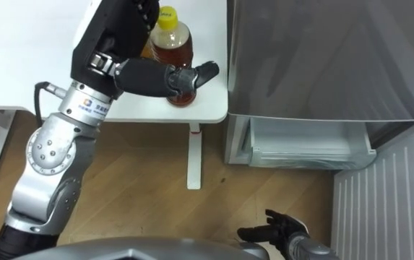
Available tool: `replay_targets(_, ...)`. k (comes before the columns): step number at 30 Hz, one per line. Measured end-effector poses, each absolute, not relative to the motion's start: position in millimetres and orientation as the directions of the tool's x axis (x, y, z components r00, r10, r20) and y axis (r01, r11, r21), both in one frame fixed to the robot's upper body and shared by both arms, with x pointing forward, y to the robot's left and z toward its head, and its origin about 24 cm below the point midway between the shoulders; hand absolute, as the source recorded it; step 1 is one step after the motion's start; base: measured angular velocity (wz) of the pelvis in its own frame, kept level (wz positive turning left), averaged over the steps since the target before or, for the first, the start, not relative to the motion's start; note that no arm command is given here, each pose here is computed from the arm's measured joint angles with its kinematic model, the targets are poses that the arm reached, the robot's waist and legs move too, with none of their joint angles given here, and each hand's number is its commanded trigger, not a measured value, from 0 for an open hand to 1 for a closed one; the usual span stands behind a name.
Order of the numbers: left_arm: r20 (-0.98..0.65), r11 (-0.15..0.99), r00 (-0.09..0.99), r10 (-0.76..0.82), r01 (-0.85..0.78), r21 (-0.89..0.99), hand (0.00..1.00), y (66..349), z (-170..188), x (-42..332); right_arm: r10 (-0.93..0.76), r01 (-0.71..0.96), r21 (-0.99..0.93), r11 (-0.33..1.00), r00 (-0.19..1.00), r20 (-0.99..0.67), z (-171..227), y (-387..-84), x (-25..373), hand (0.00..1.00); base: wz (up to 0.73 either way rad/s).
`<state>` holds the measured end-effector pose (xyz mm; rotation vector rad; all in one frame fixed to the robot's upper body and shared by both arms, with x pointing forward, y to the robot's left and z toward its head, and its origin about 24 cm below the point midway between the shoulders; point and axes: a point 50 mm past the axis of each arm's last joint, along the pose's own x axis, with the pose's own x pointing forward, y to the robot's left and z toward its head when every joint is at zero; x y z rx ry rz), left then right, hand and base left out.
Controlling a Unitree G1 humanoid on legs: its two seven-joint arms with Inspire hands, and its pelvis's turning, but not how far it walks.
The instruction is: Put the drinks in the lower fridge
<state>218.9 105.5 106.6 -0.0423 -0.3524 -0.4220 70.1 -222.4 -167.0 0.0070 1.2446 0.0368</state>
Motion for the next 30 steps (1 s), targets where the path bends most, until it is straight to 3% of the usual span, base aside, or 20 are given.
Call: replay_targets(30,0.341,0.917,0.858,-0.384,0.399,0.030,0.00,106.2,106.1,219.2,0.033,-0.025,0.026,0.999,0.321,-0.947,-167.0,-222.2,70.3,0.00,0.00)
